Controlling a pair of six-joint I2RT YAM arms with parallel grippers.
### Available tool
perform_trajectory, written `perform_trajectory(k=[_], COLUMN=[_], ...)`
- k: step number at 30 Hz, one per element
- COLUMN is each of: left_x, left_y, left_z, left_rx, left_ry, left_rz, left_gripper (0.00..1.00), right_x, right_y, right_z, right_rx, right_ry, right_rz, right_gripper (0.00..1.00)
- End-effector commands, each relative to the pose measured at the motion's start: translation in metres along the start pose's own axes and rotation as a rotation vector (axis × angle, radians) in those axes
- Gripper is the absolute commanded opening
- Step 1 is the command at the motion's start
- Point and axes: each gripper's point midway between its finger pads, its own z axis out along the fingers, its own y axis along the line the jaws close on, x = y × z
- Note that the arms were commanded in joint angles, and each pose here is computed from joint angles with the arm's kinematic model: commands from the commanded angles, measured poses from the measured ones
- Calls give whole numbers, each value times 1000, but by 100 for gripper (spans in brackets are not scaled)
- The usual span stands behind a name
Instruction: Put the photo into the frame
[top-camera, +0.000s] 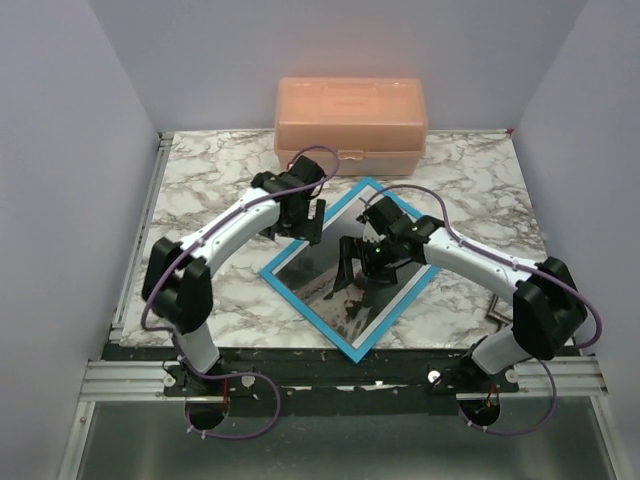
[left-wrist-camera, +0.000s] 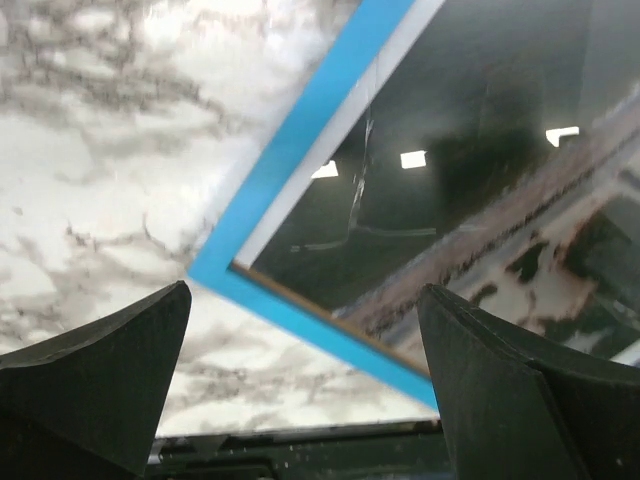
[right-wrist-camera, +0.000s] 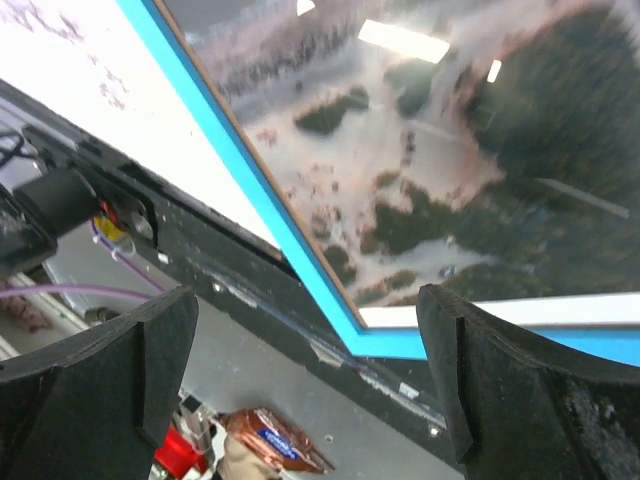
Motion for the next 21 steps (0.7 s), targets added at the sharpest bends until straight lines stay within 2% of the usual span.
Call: perform_trajectory(k=[1, 6, 12, 21], left_x=[32, 76, 120, 163], left_y=[4, 7, -12, -35], left_z=[-18, -15, -13, -7], left_rx=[137, 289, 485, 687], left_ry=[-9, 28, 89, 172], left_rz=[-99, -226, -316, -476], left_gripper=[99, 98, 97, 93], right_x=[-38, -92, -152, -230], right_y=[-22, -61, -136, -216], right_z=[-6, -26, -55, -93], right_rx=[73, 94, 138, 223], right_ry=[-53, -150, -264, -426], right_rz=[-16, 45, 178, 300], right_gripper=[100, 100, 100, 100])
